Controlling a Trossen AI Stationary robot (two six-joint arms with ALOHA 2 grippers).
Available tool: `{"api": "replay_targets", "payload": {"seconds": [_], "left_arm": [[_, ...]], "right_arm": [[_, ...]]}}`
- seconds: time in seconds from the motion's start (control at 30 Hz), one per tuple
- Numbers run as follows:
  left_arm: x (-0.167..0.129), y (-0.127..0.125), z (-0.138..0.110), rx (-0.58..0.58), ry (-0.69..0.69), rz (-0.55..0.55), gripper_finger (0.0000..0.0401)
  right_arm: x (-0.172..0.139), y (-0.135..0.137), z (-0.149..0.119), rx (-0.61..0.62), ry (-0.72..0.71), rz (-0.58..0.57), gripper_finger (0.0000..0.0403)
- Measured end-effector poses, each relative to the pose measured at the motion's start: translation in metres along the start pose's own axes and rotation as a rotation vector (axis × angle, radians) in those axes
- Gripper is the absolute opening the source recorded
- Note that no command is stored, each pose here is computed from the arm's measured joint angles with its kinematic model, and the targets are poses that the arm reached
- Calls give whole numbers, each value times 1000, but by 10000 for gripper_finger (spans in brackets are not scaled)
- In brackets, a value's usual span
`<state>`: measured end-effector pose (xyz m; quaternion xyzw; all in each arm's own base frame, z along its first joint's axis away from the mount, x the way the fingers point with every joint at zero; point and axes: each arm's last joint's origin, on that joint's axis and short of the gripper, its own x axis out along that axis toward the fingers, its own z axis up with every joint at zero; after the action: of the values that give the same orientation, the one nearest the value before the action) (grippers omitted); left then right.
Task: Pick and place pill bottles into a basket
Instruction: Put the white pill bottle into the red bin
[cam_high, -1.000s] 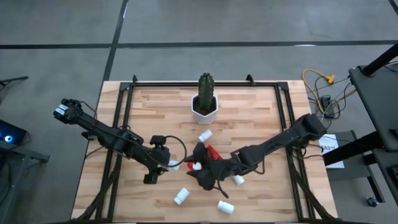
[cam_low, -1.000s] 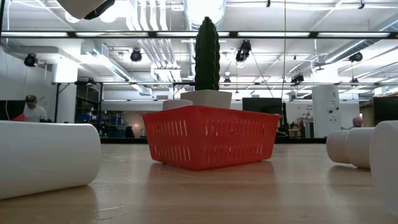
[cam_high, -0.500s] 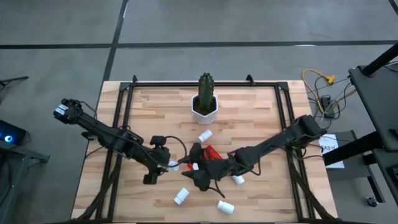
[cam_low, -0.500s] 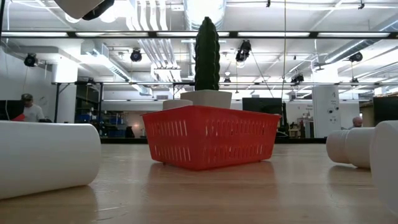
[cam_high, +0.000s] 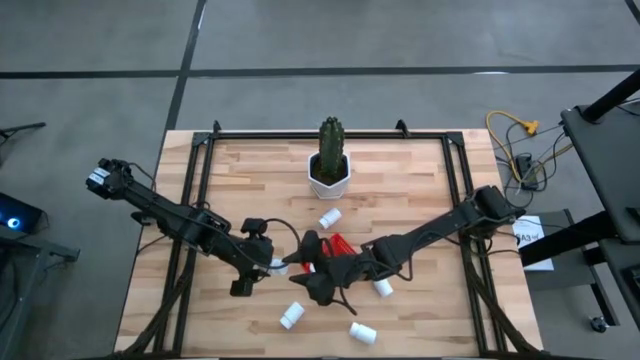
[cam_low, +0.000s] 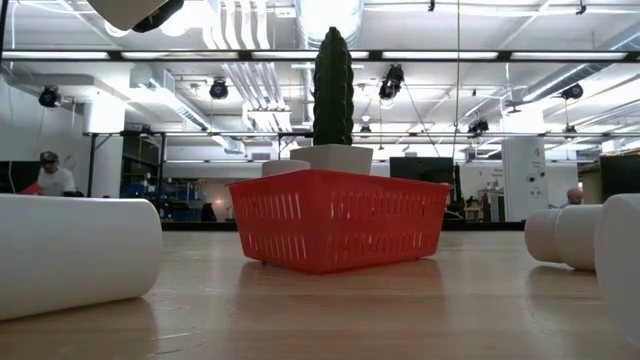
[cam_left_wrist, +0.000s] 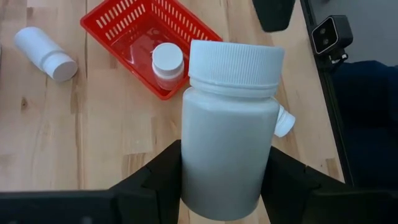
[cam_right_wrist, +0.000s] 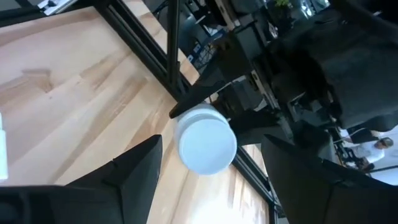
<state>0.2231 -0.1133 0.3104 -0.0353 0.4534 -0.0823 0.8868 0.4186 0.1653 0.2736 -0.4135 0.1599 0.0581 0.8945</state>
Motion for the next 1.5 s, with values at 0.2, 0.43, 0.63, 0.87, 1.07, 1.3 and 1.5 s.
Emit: {"api": "replay_targets", "payload": {"seconds": [0.2,0.43,0.63,0.87,1.07,1.3,1.5], "left_arm": [[0,0,0,14,-5,-2,155],[0,1,3,19,-21,-3,155],[0,4,7,27,-45,-3,155],[1,10,12,25,-75,-22,155],[1,12,15,33,-88,-46,155],[1,12,15,33,-87,-48,155],[1,12,14,33,-82,-56,155]], "right_arm": [[5,-2,-5,-3,2,6,263],[8,-5,-7,5,4,5,262],[8,-5,-8,11,5,4,255],[8,-6,-8,16,7,3,254],[9,-6,-8,17,8,2,249],[9,-6,-8,17,10,0,246],[8,-6,-8,20,10,1,224]]}}
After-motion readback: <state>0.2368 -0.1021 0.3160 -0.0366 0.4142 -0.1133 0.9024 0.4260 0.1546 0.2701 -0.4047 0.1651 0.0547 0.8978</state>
